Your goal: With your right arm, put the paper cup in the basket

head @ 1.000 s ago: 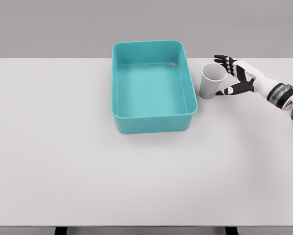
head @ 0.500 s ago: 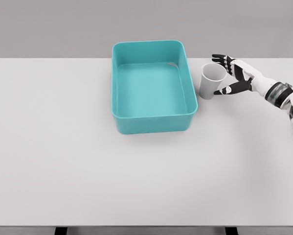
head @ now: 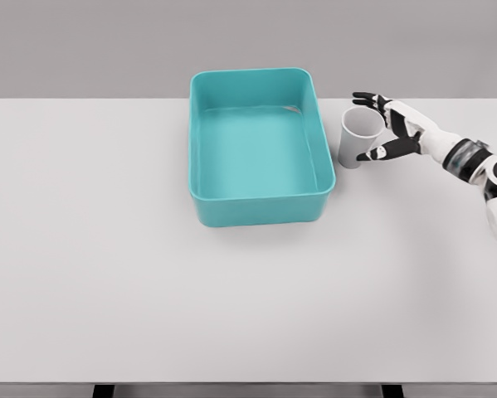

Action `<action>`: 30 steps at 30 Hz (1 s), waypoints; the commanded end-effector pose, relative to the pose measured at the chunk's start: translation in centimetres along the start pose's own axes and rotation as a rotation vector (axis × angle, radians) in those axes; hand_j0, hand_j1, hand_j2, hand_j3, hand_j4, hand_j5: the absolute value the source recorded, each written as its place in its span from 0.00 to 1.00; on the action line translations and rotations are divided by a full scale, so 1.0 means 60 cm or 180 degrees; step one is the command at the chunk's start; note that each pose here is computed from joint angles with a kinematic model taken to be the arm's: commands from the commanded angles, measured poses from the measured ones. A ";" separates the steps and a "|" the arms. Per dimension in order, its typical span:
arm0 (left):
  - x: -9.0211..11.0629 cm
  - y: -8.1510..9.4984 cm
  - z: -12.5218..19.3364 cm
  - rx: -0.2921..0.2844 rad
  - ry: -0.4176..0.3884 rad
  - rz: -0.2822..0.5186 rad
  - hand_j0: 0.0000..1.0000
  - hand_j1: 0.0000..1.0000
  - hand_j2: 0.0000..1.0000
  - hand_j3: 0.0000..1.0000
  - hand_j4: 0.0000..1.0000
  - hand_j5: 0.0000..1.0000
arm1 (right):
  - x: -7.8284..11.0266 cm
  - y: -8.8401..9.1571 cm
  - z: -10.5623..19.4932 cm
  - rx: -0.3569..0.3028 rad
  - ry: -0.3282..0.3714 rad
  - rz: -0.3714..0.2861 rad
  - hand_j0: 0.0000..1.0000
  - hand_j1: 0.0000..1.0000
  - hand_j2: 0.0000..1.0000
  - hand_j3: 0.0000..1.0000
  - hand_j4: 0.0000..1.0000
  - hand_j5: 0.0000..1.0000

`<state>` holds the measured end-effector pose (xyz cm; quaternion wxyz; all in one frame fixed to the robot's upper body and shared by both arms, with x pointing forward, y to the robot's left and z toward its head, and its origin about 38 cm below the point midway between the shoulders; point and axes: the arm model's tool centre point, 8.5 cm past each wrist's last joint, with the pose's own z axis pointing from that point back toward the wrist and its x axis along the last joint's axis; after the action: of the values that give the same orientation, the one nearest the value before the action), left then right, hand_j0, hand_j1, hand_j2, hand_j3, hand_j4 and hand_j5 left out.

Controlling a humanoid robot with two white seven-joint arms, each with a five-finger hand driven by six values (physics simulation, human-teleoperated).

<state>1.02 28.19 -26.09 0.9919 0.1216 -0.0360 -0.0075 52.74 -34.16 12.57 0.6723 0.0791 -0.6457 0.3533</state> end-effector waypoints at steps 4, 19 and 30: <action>0.000 0.000 0.000 0.0000 0.0000 -0.0001 1.00 1.00 1.00 1.00 1.00 1.00 | 0.001 0.001 -0.002 -0.0001 -0.0017 -0.0018 1.00 1.00 1.00 1.00 1.00 1.00; 0.000 0.000 0.000 0.0000 0.0000 -0.0001 1.00 1.00 1.00 1.00 1.00 1.00 | 0.001 0.003 -0.002 0.0009 -0.0005 -0.0014 0.85 0.85 0.85 0.85 0.85 0.85; 0.000 0.000 0.000 0.0000 0.0000 -0.0001 1.00 1.00 1.00 1.00 1.00 1.00 | 0.010 0.006 -0.008 0.0043 -0.0057 0.0021 0.78 0.78 0.78 0.78 0.78 0.78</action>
<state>1.02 28.19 -26.09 0.9919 0.1216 -0.0361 -0.0075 52.81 -33.52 12.69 0.6677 0.0824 -0.6460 0.3605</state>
